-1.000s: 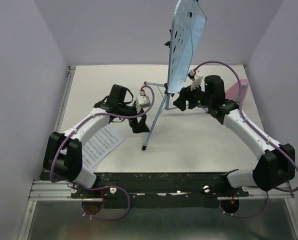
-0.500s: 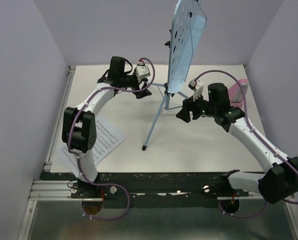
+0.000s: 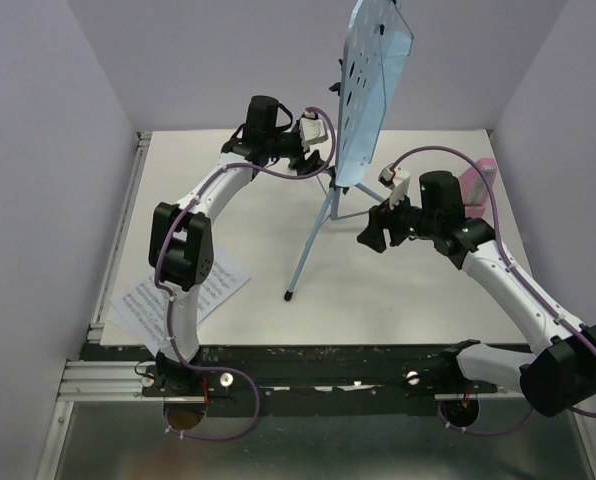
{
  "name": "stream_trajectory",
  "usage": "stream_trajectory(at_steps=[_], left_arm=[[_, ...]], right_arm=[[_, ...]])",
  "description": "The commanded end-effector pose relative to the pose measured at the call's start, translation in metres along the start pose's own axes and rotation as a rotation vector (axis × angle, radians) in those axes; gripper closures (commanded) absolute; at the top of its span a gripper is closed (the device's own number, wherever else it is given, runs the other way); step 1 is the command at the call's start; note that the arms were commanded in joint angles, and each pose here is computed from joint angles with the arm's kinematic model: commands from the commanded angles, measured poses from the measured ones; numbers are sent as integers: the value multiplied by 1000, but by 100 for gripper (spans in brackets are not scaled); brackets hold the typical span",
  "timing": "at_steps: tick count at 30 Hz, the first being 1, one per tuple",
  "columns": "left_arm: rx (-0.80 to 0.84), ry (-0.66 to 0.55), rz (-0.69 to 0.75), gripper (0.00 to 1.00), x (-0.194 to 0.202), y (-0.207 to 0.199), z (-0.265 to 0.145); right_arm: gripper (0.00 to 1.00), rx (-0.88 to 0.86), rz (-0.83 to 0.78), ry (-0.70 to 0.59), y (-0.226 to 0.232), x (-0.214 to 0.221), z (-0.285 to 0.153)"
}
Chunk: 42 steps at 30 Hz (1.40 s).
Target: Pack up the instrument practice props
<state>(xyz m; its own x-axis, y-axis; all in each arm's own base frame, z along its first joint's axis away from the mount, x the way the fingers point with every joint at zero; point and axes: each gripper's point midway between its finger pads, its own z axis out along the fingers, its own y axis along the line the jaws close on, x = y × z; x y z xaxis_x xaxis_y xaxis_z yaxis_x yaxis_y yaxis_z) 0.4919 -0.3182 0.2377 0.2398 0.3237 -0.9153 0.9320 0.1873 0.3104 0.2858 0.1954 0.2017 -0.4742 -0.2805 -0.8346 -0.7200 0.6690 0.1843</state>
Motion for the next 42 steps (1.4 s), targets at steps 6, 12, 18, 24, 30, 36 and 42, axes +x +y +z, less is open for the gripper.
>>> stream_trajectory(at_steps=[6, 12, 18, 24, 30, 36, 42], left_arm=[[27, 66, -5, 23, 21, -9, -26], [173, 99, 42, 14, 37, -41, -41], [175, 72, 46, 19, 27, -39, -8], [82, 58, 27, 33, 26, -12, 14], [118, 62, 21, 42, 25, -20, 11], [165, 82, -36, 85, 31, -49, -3], [135, 109, -129, 100, 38, -71, -17]], right_arm=[[26, 0, -7, 21, 1, 10, -4], [26, -34, -1, 22, 6, 12, -1], [26, -34, -21, -7, 2, -5, 4], [26, -32, -24, -10, 1, -9, 2], [26, -24, -40, -12, 1, -4, -1], [26, -14, -46, -61, -5, -18, 6], [26, -28, -45, -91, -9, -28, 17]])
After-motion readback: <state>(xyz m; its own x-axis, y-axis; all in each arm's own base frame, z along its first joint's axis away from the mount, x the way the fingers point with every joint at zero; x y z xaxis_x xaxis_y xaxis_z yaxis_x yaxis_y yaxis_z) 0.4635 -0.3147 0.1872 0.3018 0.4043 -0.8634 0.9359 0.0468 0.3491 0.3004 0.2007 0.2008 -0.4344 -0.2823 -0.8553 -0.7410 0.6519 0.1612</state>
